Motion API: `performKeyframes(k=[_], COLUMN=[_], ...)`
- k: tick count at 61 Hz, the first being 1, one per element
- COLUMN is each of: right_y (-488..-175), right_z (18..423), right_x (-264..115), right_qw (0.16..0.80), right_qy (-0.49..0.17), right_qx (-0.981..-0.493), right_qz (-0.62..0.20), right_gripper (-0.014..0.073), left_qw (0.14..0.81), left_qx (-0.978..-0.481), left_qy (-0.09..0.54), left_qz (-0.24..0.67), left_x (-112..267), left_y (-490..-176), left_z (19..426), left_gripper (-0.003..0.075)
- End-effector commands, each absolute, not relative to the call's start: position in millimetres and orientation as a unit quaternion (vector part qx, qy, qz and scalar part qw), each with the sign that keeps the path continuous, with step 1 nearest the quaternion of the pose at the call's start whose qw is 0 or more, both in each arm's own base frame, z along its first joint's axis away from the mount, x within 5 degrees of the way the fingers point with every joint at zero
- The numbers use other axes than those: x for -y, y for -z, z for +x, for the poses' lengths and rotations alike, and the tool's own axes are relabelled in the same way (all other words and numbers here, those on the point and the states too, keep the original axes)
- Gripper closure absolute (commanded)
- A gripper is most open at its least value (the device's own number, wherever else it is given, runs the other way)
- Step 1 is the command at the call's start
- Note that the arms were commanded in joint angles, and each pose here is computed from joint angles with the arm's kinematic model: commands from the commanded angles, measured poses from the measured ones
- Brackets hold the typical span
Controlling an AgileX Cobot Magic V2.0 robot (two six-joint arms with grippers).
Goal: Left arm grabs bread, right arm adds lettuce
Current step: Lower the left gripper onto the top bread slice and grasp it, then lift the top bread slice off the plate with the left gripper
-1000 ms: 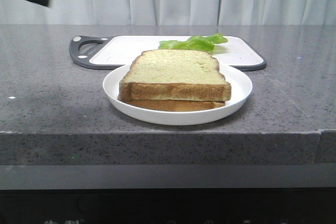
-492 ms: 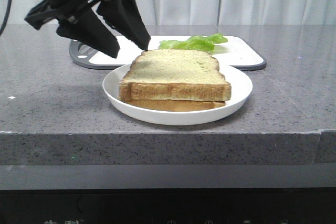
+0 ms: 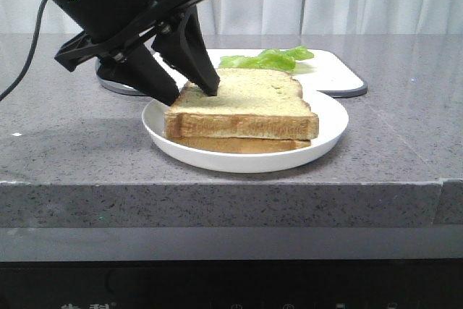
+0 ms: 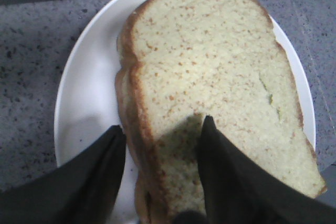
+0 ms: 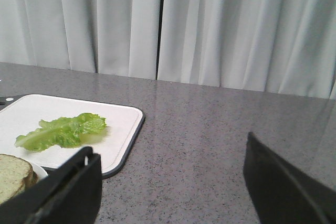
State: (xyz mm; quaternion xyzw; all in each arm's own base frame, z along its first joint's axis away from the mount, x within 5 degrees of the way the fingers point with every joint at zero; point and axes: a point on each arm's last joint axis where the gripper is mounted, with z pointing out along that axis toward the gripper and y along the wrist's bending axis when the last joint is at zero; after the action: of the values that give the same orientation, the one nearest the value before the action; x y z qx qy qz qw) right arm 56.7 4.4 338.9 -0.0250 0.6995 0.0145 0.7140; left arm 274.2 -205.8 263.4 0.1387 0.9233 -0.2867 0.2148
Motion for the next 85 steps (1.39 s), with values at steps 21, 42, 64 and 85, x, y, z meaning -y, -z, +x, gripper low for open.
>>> performKeyframes(k=[21, 42, 64, 85], right_y=[-355, -355, -355, -355], right_z=[57, 57, 57, 57], right_x=[-3, -3, -3, -3], right_qw=[0.745, 0.745, 0.745, 0.745], right_qy=[-0.007, -0.007, -0.007, -0.007], right_qx=[-0.666, -0.666, -0.666, -0.666], right_qz=[-0.021, -0.021, -0.021, -0.021], right_gripper=[0.002, 0.002, 0.002, 0.002], left_qw=[0.231, 0.224, 0.273, 0.339], left_qx=[-0.915, -0.916, -0.894, -0.864], left_qy=[0.307, 0.307, 0.333, 0.352], left_qz=[0.125, 0.129, 0.126, 0.122], left_x=[213, 213, 203, 176], left_y=[-270, -271, -309, -356], left_z=[280, 278, 264, 244], left_gripper=[0.0478, 0.0739, 0.0739, 0.0739])
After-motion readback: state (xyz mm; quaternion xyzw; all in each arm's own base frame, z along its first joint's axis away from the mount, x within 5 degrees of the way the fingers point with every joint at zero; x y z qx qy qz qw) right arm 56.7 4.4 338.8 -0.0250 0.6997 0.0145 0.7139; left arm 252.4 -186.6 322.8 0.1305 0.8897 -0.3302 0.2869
